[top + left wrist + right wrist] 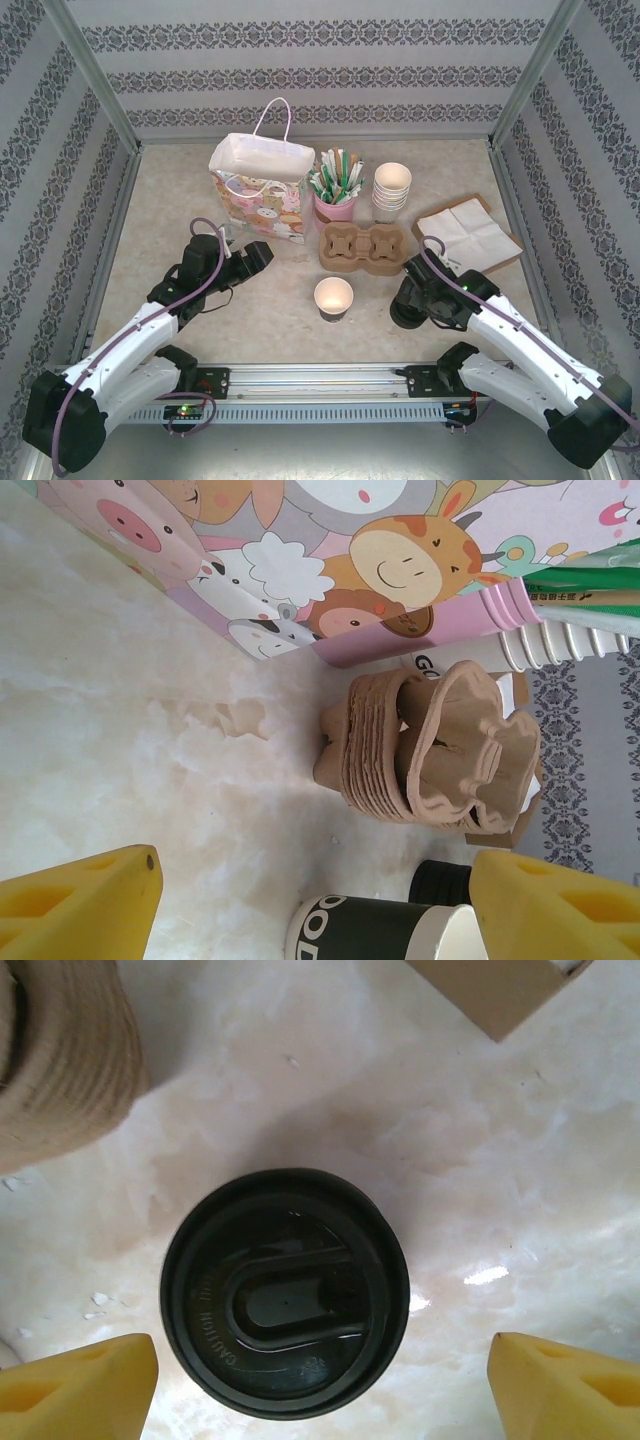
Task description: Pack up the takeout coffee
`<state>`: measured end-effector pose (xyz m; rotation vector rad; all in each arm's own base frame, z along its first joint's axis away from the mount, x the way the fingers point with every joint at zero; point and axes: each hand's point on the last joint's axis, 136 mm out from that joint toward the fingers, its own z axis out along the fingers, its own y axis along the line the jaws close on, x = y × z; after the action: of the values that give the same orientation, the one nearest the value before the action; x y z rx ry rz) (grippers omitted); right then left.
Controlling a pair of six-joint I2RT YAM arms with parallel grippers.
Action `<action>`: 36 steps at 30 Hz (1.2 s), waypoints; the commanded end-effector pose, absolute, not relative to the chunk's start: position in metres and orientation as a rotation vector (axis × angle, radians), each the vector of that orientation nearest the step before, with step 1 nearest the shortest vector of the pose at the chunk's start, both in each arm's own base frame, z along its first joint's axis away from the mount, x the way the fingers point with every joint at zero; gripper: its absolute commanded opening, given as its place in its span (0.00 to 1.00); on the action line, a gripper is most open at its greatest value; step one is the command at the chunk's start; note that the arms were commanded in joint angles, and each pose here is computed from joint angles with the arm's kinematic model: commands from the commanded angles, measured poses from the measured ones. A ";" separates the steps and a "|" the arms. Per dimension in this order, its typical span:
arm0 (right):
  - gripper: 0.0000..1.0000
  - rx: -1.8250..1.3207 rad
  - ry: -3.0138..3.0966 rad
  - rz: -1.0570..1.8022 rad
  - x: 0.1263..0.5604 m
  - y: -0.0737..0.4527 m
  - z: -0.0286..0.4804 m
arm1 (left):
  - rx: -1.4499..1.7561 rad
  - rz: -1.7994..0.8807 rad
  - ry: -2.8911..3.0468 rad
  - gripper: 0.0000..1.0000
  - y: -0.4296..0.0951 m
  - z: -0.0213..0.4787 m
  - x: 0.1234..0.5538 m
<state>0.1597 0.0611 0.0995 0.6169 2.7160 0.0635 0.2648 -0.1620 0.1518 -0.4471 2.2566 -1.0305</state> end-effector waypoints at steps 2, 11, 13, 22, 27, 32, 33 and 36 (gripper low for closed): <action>0.88 0.588 2.750 0.068 0.160 0.065 0.089 | -0.427 -1.028 2.253 0.82 -0.165 0.156 0.266; 0.88 0.587 2.776 0.093 0.166 0.075 0.074 | -0.436 -1.044 2.262 0.83 -0.167 0.154 0.266; 0.87 0.584 2.778 0.093 0.167 0.076 0.072 | -0.438 -1.048 2.258 0.83 -0.167 0.155 0.266; 0.83 0.581 2.789 0.076 0.168 0.076 0.067 | -0.439 -1.047 2.264 0.83 -0.167 0.152 0.266; 0.80 0.573 2.799 0.052 0.167 0.074 0.064 | -0.439 -1.047 2.263 0.83 -0.167 0.152 0.266; 0.77 0.554 2.803 0.044 0.167 0.074 0.063 | -0.434 -1.051 2.267 0.82 -0.168 0.151 0.265; 0.77 0.556 2.804 0.042 0.167 0.074 0.062 | -0.436 -1.051 2.267 0.82 -0.168 0.152 0.266; 0.76 0.556 2.804 0.041 0.167 0.074 0.061 | -0.436 -1.050 2.269 0.82 -0.168 0.151 0.266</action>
<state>0.1695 0.0793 0.0674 0.5589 2.7937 0.0776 0.2652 -0.1631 0.1457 -0.4536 2.2789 -1.0266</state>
